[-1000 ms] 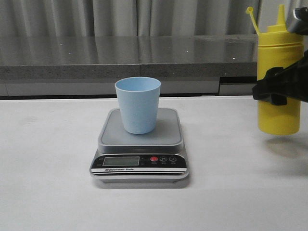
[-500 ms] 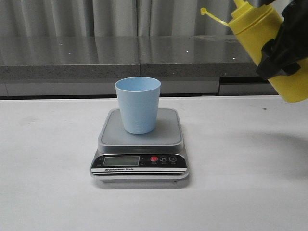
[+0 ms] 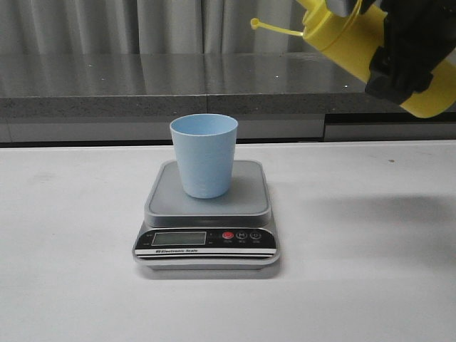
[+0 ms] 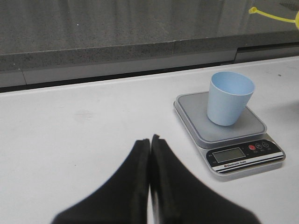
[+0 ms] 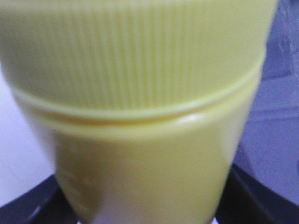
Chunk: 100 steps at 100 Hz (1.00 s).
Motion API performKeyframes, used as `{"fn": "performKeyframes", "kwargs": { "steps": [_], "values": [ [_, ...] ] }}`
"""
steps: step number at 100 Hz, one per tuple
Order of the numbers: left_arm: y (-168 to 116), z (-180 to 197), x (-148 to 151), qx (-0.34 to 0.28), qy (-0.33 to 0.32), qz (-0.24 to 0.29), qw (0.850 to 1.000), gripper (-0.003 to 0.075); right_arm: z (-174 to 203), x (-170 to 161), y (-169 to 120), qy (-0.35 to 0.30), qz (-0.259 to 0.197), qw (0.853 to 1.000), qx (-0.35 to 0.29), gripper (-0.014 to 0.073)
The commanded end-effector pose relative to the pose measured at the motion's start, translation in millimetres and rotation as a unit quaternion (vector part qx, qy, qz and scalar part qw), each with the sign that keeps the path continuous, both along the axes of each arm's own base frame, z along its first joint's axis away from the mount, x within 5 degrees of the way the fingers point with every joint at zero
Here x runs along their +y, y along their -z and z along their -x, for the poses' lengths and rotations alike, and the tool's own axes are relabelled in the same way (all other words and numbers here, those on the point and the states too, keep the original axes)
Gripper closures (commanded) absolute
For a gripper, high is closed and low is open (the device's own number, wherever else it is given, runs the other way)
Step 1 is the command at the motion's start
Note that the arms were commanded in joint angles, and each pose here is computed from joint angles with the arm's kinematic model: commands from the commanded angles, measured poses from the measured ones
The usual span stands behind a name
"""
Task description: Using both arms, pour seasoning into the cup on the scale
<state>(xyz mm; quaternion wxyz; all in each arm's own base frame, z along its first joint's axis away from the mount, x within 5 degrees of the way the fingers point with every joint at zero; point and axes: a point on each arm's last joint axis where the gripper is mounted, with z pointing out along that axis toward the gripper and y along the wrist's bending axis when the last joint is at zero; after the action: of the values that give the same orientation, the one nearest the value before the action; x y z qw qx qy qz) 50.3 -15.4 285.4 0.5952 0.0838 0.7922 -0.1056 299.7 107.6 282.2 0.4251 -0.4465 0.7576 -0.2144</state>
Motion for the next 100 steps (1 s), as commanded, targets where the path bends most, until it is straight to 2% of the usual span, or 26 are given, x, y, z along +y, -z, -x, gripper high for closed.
{"fn": "performKeyframes", "kwargs": {
  "steps": [1, 16, 24, 41, 53, 70, 79, 82, 100],
  "values": [
    [-14, -1, 0, -0.042, -0.003, 0.022, 0.999, 0.0741, -3, 6, -28, -0.012, 0.013, 0.999, -0.045, 0.0256],
    [-14, -1, 0, -0.042, -0.003, 0.022, 0.999, 0.0741, -9, 24, -28, -0.042, 0.069, 0.995, -0.060, 0.0256],
    [-14, -1, 0, -0.042, -0.003, 0.022, 0.999, 0.0741, -13, 33, -24, -0.058, 0.120, 0.989, -0.070, 0.0256],
    [-14, -1, 0, -0.042, -0.003, 0.022, 0.999, 0.0741, -20, 48, -18, -0.075, 0.185, 0.976, -0.084, 0.0256],
    [-14, -1, 0, -0.042, -0.003, 0.022, 0.999, 0.0741, -23, 59, -15, -0.100, 0.239, 0.960, -0.105, 0.0256],
    [-14, -1, 0, -0.042, -0.003, 0.022, 0.999, 0.0741, -27, 72, -12, -0.138, 0.335, 0.919, -0.152, 0.0256],
    [-14, -1, 0, -0.042, -0.003, 0.022, 0.999, 0.0741, -27, 78, -13, -0.157, 0.366, 0.900, -0.175, 0.0256],
    [-14, -1, 0, -0.042, -0.003, 0.022, 0.999, 0.0741, -27, 79, -13, -0.159, 0.373, 0.896, -0.179, 0.0256],
    [-14, -1, 0, -0.042, -0.003, 0.022, 0.999, 0.0741, -28, 77, -10, -0.136, 0.391, 0.893, -0.175, 0.0256]
  ]
}}
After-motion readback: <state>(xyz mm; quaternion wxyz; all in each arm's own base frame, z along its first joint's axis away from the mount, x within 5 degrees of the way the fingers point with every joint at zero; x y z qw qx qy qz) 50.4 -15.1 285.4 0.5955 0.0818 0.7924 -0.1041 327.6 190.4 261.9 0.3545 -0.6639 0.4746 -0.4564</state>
